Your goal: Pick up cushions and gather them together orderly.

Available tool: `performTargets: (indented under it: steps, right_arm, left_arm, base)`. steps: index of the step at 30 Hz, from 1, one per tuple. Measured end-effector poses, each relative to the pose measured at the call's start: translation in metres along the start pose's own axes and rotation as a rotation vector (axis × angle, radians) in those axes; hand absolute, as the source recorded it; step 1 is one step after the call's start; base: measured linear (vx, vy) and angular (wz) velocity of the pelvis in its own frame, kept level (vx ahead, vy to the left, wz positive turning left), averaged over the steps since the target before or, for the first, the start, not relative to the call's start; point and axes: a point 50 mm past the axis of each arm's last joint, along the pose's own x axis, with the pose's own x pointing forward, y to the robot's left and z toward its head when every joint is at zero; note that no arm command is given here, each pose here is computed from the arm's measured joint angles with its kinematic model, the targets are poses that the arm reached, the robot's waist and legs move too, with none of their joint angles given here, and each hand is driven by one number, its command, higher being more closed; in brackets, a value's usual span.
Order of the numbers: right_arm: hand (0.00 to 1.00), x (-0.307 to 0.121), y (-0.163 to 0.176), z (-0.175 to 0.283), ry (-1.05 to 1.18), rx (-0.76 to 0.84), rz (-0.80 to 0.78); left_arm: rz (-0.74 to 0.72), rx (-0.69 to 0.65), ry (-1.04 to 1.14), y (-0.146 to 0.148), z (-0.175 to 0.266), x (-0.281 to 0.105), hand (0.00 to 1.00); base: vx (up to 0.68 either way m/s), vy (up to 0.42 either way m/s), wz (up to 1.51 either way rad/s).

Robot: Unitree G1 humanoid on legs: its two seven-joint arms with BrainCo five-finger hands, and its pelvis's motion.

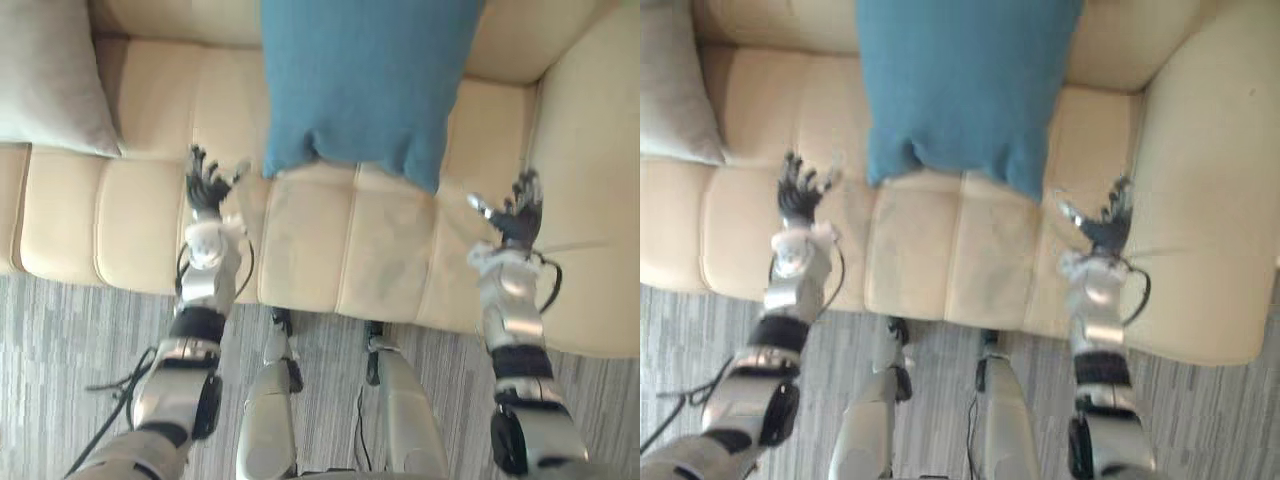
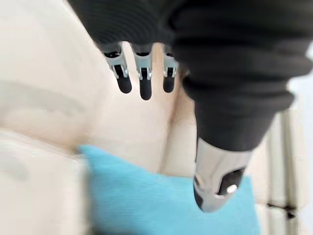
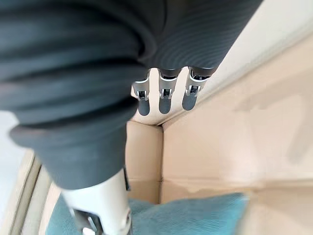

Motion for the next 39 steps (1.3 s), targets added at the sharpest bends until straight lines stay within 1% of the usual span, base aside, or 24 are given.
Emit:
performTargets:
  steps: [1, 3, 5, 8, 10, 13, 16, 22, 29, 33, 35, 38, 39]
  right_arm:
    - [0.00, -0.021, -0.005, -0.026, 0.092, -0.007, 0.001]
    - [0.00, -0.045, -0.007, -0.054, 0.199, -0.024, 0.005]
    - [0.00, -0.081, -0.013, -0.096, 0.387, -0.046, 0.007]
    - [0.00, -0.134, -0.019, -0.144, 0.647, -0.059, -0.003]
    - [0.00, -0.162, -0.021, -0.164, 0.785, -0.047, -0.024]
    - [0.00, -0.193, -0.027, -0.181, 0.926, -0.052, -0.047]
    - [0.00, -0.208, -0.031, -0.188, 0.998, -0.051, -0.065]
    - [0.00, -0.215, -0.031, -0.193, 1.048, -0.053, -0.072]
    - [0.00, -0.200, -0.013, -0.191, 1.022, -0.063, -0.004]
    - [0.00, -0.213, -0.016, -0.195, 1.062, -0.080, 0.000]
    - [0.00, -0.212, -0.013, -0.196, 1.070, -0.077, 0.007]
    - [0.00, -0.200, -0.015, -0.193, 1.040, -0.079, -0.004]
    - [0.00, -0.197, -0.017, -0.192, 1.030, -0.089, -0.012]
  left_arm:
    - [0.008, 0.013, 0.087, 0.007, -0.029, -0.020, 0.00]
    - [0.018, 0.024, 0.196, 0.016, -0.061, -0.045, 0.00]
    - [0.013, 0.070, 0.367, 0.027, -0.104, -0.081, 0.00]
    - [0.044, 0.117, 0.584, 0.047, -0.147, -0.127, 0.00]
    - [0.073, 0.149, 0.705, 0.059, -0.167, -0.153, 0.00]
    - [0.122, 0.159, 0.837, 0.071, -0.185, -0.183, 0.00]
    - [0.179, 0.162, 0.929, 0.082, -0.195, -0.203, 0.00]
    - [0.171, 0.180, 1.002, 0.086, -0.202, -0.217, 0.00]
    - [0.135, 0.215, 0.979, 0.080, -0.200, -0.208, 0.00]
    - [0.140, 0.225, 0.933, 0.084, -0.194, -0.198, 0.00]
    - [0.163, 0.214, 0.927, 0.087, -0.193, -0.199, 0.00]
    - [0.152, 0.192, 0.939, 0.078, -0.196, -0.202, 0.00]
    - [0.126, 0.184, 0.952, 0.069, -0.199, -0.206, 0.00]
  base:
    - [0.10, -0.042, 0.02]
    - [0.11, -0.020, 0.01]
    - [0.12, -0.012, 0.07]
    - [0.11, -0.007, 0.03]
    - [0.07, 0.004, 0.01]
    - [0.05, 0.011, 0.03]
    - [0.05, 0.015, -0.03]
    - [0.05, 0.016, -0.12]
    - [-0.02, 0.004, -0.36]
    - [-0.10, -0.121, 0.47]
    - [-0.16, -0.207, 0.24]
    - [-0.28, -0.242, -0.26]
    - [-0.41, -0.235, 0.09]
